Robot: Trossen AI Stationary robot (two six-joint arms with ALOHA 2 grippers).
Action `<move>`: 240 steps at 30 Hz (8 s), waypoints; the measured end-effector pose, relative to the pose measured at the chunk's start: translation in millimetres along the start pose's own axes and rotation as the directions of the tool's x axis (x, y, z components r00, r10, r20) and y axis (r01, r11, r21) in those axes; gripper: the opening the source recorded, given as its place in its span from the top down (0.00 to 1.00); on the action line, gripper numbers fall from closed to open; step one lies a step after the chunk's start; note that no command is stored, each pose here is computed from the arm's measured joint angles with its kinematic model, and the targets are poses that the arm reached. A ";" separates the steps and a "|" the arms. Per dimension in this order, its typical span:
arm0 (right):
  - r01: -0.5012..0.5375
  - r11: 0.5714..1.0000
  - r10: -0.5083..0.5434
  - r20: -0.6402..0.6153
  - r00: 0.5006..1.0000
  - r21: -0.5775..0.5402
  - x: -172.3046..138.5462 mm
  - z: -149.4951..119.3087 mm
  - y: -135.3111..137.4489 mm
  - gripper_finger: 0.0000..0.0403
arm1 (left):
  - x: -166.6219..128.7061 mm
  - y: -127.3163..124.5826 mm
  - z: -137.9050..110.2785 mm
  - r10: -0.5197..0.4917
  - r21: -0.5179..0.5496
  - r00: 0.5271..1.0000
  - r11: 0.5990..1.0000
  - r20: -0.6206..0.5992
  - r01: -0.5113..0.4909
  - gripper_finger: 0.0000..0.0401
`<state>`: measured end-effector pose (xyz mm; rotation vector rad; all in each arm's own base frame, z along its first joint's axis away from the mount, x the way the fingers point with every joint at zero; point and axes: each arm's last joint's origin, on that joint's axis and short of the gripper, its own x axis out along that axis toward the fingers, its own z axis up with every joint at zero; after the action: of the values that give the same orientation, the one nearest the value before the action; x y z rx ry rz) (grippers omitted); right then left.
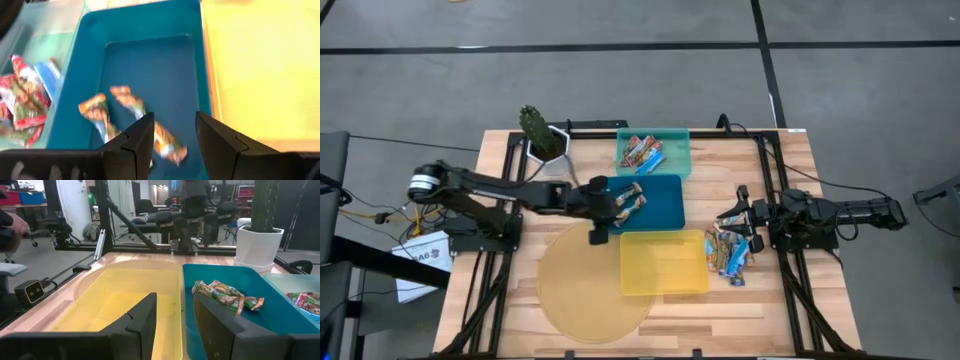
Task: Pick and place Granola Bars by type
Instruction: Put the yellow granola bar into the blue bin
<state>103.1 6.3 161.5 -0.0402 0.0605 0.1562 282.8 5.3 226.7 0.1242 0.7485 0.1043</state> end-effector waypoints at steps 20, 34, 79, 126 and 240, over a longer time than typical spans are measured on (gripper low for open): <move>0.000 1.000 0.000 -0.001 1.000 0.000 0.0 -0.1 0.0 0.69 | -39.8 -6.6 -137.1 0.014 -0.066 0.978 0.998 0.210 0.000 0.66; -0.001 1.000 0.001 0.000 1.000 0.000 0.0 -0.1 0.0 0.69 | -48.3 -7.6 -172.6 0.034 -0.043 0.937 0.999 0.349 -0.020 0.66; -0.001 1.000 0.001 0.000 1.000 0.000 0.0 -0.1 0.1 0.69 | -97.6 -2.6 -167.8 0.015 -0.028 0.702 1.000 0.712 0.007 0.66; -0.011 0.842 -0.008 0.033 0.999 0.540 0.3 3.3 -0.5 0.69 | -96.9 -2.7 -168.0 0.016 -0.023 0.707 1.000 0.707 0.001 0.66; -0.031 0.992 -0.123 -0.965 -0.232 -0.119 110.1 -25.4 -36.6 0.85 | -96.9 -2.7 -168.0 0.016 -0.023 0.707 1.000 0.708 0.001 0.66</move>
<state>216.0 -14.0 130.5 -0.2872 1.8485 -0.0078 97.5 1.8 169.3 0.1335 -0.0377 0.0630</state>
